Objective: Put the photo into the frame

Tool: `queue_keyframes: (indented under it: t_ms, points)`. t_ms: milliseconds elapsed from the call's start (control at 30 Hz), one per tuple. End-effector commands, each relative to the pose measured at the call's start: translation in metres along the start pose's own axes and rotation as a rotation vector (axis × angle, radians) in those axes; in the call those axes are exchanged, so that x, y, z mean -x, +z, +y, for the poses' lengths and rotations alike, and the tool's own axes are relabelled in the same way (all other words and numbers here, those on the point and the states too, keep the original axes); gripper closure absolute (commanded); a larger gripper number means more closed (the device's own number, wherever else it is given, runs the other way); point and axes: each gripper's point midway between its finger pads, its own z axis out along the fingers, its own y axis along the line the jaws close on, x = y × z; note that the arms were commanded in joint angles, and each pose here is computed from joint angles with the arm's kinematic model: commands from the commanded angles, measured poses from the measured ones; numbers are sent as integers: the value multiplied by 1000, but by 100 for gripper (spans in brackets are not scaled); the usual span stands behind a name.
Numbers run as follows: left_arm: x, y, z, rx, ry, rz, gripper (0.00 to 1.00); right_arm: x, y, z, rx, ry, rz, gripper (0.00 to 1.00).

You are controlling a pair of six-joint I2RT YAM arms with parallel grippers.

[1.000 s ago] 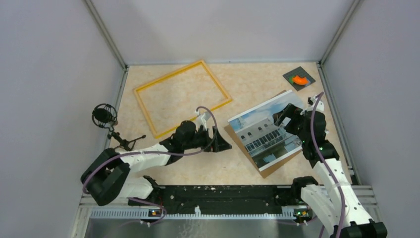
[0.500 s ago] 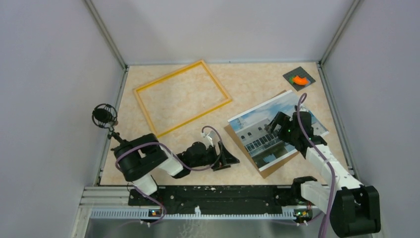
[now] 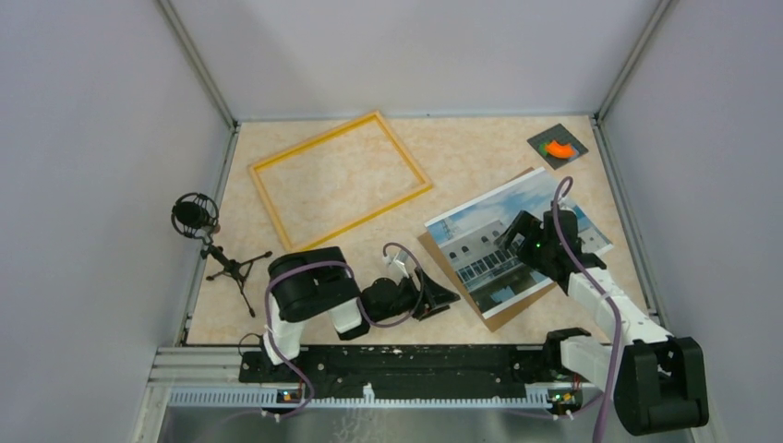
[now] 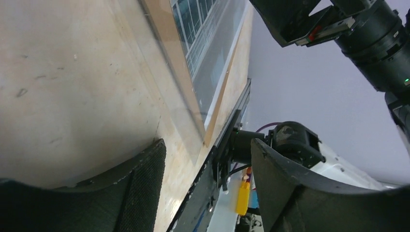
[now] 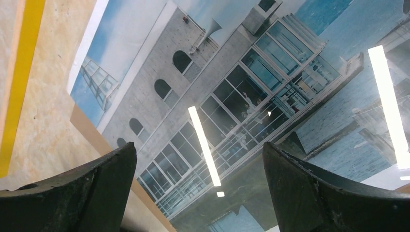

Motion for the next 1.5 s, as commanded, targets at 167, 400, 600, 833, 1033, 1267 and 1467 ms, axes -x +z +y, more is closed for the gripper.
queue_keyframes:
  t_ms: [167, 400, 600, 833, 1033, 1267, 1467]
  points:
    - [0, 23, 33, 111, 8, -72, 41, 30, -21, 15, 56, -20, -137, 1]
    - [-2, 25, 46, 154, -35, -89, 46, 45, -39, 25, 103, -21, -219, 1]
    - [7, 26, 30, 48, -31, -133, 57, 45, -43, 25, 102, -24, -221, 1]
    - [20, 20, 2, -61, 7, -162, 86, 41, -51, 29, 129, -26, -206, 1]
    - [38, 22, -26, -104, 117, -174, 100, 41, -60, 34, 155, -48, -209, 1]
    - [46, 21, -65, -158, 251, -185, 100, 49, -70, 32, 131, -77, -235, 1]
    - [69, 11, -82, -98, 381, -222, 100, 51, -72, 36, 144, -77, -238, 1]
